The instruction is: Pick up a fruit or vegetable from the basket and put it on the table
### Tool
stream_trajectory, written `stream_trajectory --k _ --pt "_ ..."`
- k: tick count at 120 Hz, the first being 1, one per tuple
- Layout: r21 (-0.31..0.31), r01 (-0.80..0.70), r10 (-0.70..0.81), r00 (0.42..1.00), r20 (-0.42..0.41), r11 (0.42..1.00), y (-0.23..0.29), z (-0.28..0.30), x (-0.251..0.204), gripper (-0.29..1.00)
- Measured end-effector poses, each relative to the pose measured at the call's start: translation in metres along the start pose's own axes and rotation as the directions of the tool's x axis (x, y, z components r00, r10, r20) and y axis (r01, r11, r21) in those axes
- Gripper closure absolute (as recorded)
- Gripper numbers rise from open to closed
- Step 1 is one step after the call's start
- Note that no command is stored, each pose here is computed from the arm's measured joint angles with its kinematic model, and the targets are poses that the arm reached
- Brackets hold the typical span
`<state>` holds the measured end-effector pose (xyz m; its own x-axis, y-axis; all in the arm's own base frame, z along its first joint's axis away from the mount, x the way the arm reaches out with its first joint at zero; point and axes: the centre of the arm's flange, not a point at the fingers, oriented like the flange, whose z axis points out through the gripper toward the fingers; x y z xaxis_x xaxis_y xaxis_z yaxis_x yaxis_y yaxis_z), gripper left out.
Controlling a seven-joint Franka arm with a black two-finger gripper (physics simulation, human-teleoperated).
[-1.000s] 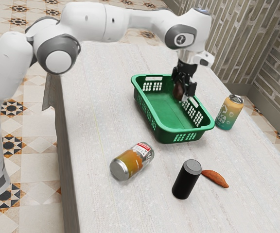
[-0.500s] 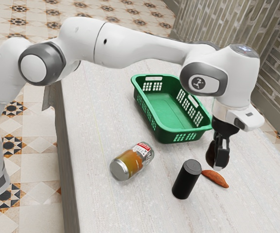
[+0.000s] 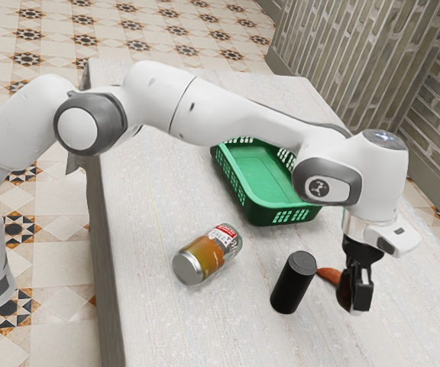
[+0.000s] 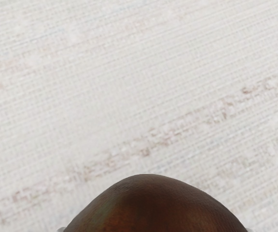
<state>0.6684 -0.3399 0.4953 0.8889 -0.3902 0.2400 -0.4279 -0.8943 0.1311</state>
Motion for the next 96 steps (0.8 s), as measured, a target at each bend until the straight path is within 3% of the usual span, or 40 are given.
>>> stream_trajectory --k 25,50,74,80,91,96 --pt "-0.014 0.007 -0.007 1.0 -0.015 1.0 0.007 0.01 0.002 0.44" --pt "-0.03 0.023 -0.024 1.0 -0.018 0.999 0.004 0.014 0.003 0.14" --pt "-0.027 0.028 -0.028 0.999 -0.022 0.999 0.0 0.011 0.003 0.04" --pt "0.042 0.041 -0.041 0.999 -0.002 0.998 -0.022 -0.007 -0.001 0.02" --pt "0.33 0.112 -0.085 0.992 -0.094 0.937 -0.072 -0.198 -0.05 0.01" --pt "0.423 0.138 -0.102 0.989 -0.105 0.896 -0.075 -0.254 -0.082 0.01"
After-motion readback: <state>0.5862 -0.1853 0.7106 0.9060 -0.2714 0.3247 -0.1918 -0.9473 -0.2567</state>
